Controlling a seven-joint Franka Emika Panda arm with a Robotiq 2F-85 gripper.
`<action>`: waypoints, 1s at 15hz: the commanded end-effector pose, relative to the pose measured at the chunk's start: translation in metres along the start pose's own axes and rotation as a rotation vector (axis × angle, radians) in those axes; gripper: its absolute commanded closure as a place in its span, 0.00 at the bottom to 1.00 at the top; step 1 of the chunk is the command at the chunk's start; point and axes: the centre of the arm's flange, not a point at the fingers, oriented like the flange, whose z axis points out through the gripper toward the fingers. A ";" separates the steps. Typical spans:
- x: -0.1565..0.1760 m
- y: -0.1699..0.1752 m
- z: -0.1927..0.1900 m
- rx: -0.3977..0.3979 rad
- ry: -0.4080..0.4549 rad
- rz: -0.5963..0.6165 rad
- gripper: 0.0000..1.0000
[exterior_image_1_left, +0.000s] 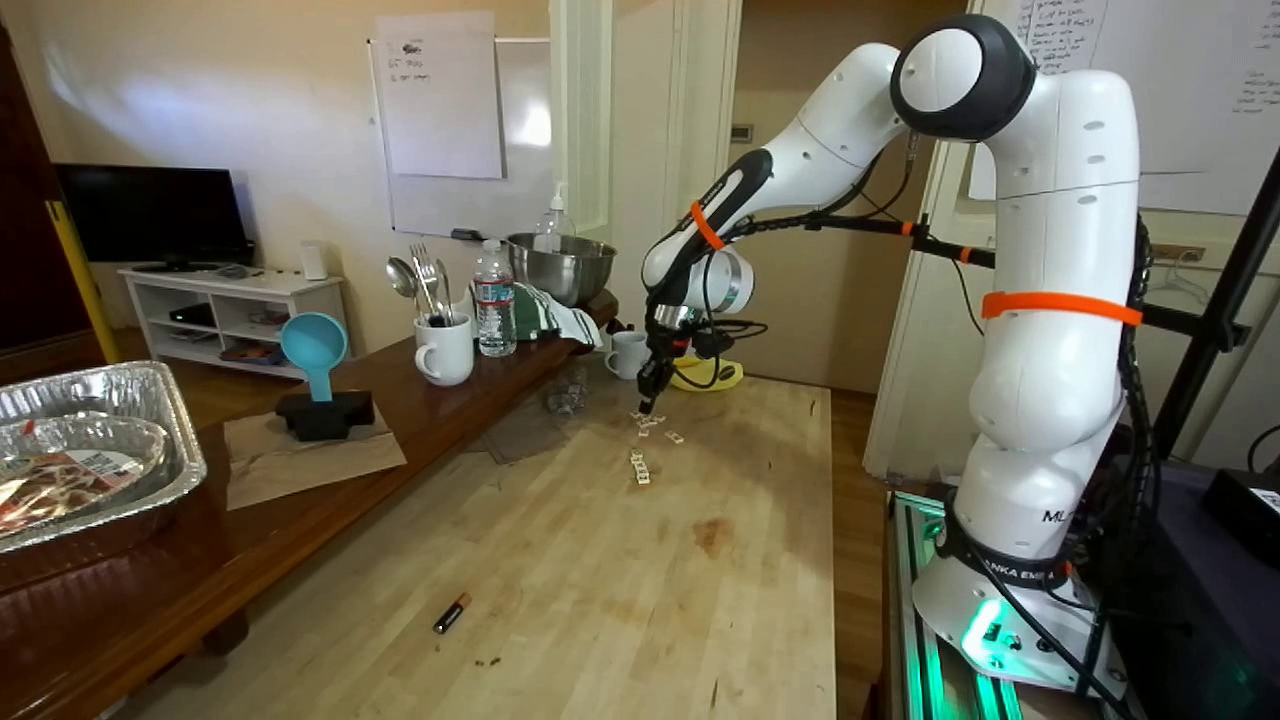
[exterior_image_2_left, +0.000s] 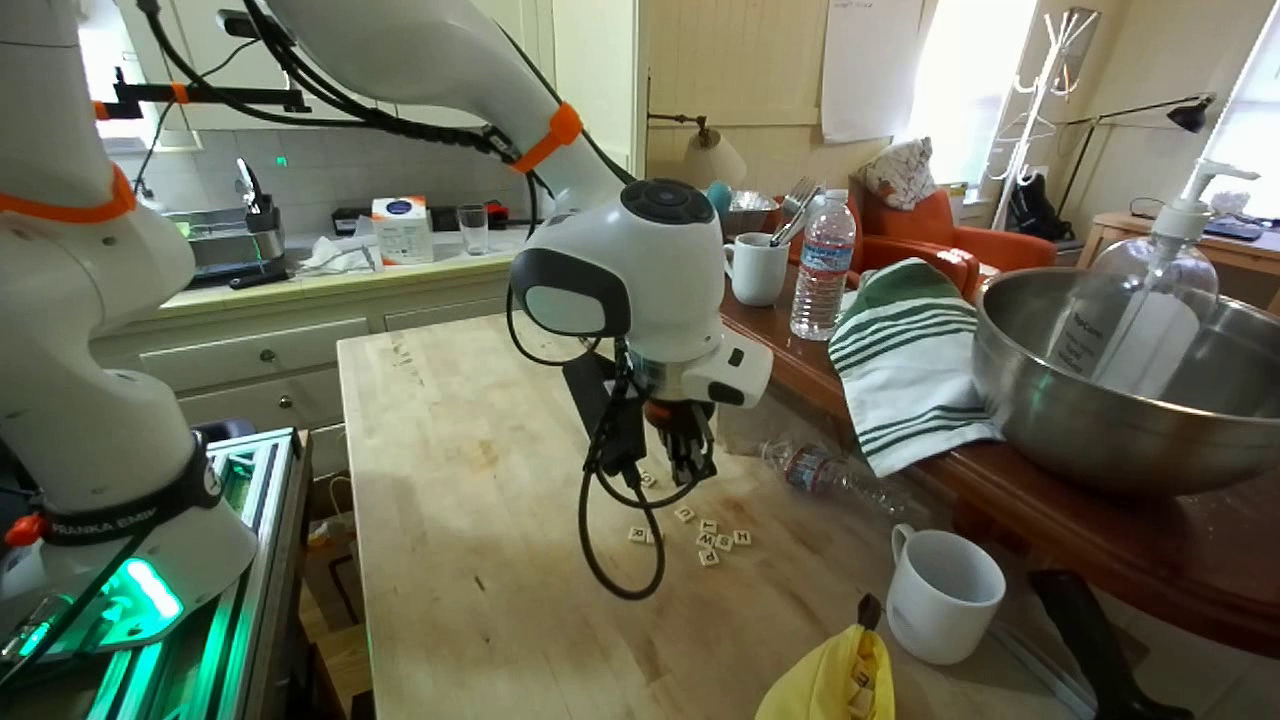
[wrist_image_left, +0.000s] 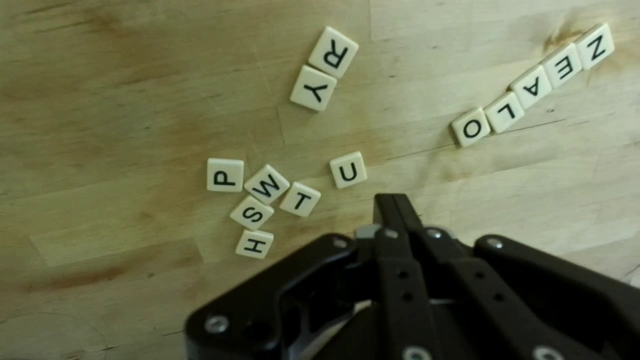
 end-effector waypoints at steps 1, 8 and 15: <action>0.002 0.004 0.008 -0.039 0.023 -0.064 1.00; 0.012 0.016 0.029 -0.058 0.050 -0.252 1.00; 0.023 0.028 0.043 -0.048 0.047 -0.394 1.00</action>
